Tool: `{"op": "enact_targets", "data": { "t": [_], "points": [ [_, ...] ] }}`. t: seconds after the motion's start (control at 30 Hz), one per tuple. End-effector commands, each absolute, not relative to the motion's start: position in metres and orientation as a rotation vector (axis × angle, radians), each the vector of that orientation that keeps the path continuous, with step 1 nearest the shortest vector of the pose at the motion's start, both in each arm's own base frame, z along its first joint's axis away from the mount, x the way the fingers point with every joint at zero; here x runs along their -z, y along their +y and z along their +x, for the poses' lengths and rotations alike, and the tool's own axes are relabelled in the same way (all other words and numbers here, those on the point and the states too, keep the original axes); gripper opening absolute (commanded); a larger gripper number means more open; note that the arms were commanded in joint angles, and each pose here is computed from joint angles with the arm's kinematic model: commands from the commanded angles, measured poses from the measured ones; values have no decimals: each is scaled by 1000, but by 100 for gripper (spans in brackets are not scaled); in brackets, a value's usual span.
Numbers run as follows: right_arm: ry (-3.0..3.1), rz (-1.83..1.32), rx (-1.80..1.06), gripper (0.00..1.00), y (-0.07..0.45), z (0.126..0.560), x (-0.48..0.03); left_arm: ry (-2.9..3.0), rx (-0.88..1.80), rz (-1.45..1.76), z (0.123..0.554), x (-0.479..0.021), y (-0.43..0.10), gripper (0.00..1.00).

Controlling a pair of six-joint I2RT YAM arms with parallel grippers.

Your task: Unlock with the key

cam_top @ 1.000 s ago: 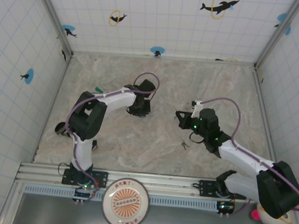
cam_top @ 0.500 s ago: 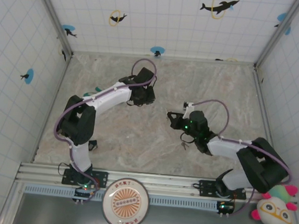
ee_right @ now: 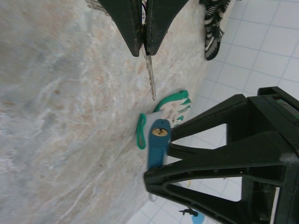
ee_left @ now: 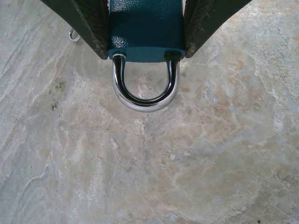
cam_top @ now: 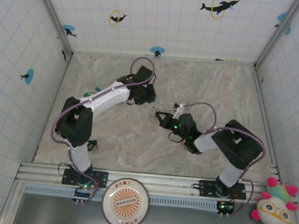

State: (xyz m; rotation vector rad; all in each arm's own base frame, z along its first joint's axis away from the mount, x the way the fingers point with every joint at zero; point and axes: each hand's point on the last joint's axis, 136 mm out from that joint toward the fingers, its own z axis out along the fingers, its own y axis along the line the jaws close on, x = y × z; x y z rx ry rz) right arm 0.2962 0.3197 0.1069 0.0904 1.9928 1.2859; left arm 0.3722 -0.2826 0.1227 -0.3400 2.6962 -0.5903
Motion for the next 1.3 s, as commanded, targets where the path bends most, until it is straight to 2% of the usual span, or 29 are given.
{"op": "enact_targets", "data": {
  "t": [0.0, 1.27],
  "points": [
    [1879, 128, -1345, 0, 330, 308, -129, 2637, 673, -355, 378, -148, -289, 17],
    [1912, 180, -1289, 0, 326, 326, -112, 2647, 699, -376, 370, -142, -288, 18]
  ]
}}
